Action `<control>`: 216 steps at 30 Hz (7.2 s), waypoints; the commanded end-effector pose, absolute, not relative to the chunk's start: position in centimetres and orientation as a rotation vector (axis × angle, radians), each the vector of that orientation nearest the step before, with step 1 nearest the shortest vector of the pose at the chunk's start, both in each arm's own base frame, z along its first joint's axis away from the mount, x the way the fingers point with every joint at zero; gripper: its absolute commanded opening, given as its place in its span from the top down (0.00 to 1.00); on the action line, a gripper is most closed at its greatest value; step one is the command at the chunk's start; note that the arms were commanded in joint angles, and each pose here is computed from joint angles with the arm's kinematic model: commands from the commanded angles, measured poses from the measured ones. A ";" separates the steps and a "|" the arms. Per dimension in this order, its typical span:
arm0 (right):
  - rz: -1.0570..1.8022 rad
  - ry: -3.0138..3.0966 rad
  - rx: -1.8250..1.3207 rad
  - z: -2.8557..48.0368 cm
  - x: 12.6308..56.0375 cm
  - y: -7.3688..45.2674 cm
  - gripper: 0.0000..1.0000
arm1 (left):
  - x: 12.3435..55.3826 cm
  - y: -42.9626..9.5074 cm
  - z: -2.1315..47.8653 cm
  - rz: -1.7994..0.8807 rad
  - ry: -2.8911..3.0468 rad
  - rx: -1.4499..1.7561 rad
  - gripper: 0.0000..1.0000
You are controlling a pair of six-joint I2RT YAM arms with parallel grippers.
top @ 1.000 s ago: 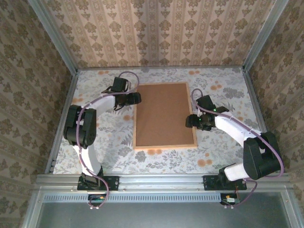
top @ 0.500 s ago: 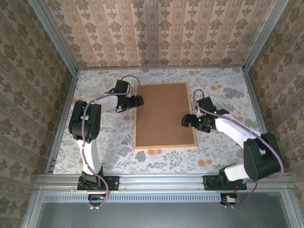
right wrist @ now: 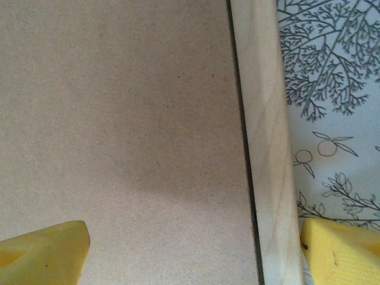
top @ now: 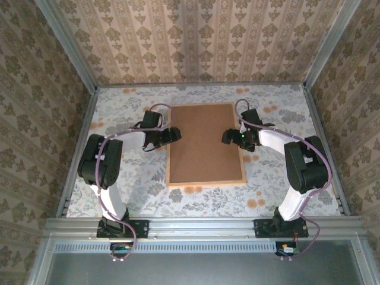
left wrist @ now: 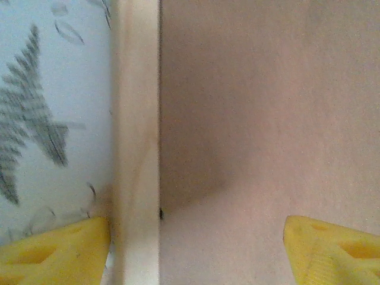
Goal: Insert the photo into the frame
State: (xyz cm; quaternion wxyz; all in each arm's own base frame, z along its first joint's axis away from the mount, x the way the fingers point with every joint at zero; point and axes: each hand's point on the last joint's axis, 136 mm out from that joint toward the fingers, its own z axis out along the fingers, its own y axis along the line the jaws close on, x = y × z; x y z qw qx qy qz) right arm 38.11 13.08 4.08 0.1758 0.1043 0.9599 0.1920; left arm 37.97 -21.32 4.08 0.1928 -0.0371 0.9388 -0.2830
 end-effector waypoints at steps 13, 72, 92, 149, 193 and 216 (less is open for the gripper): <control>0.776 2.701 -0.038 5.8 43.2 16.2 0.11 | 25.0 -28.3 6.3 -1.072 2.712 0.062 0.23; 0.503 2.786 0.597 4.1 32.8 5.8 0.02 | 44.0 -22.9 6.0 -0.643 2.781 0.534 0.21; 0.702 2.732 0.659 4.0 33.9 7.8 0.03 | 42.3 -24.2 6.2 -0.806 2.803 0.495 0.23; 0.397 2.769 0.613 4.7 33.2 3.3 0.17 | 43.6 -17.1 7.8 -0.525 2.725 0.134 0.15; 0.949 2.866 0.280 5.0 35.3 12.2 0.11 | 31.2 -17.6 2.4 -0.763 2.746 -0.498 0.16; 0.614 2.840 0.047 3.8 37.1 11.8 0.39 | 49.3 -13.8 4.7 -0.632 2.633 -0.299 0.16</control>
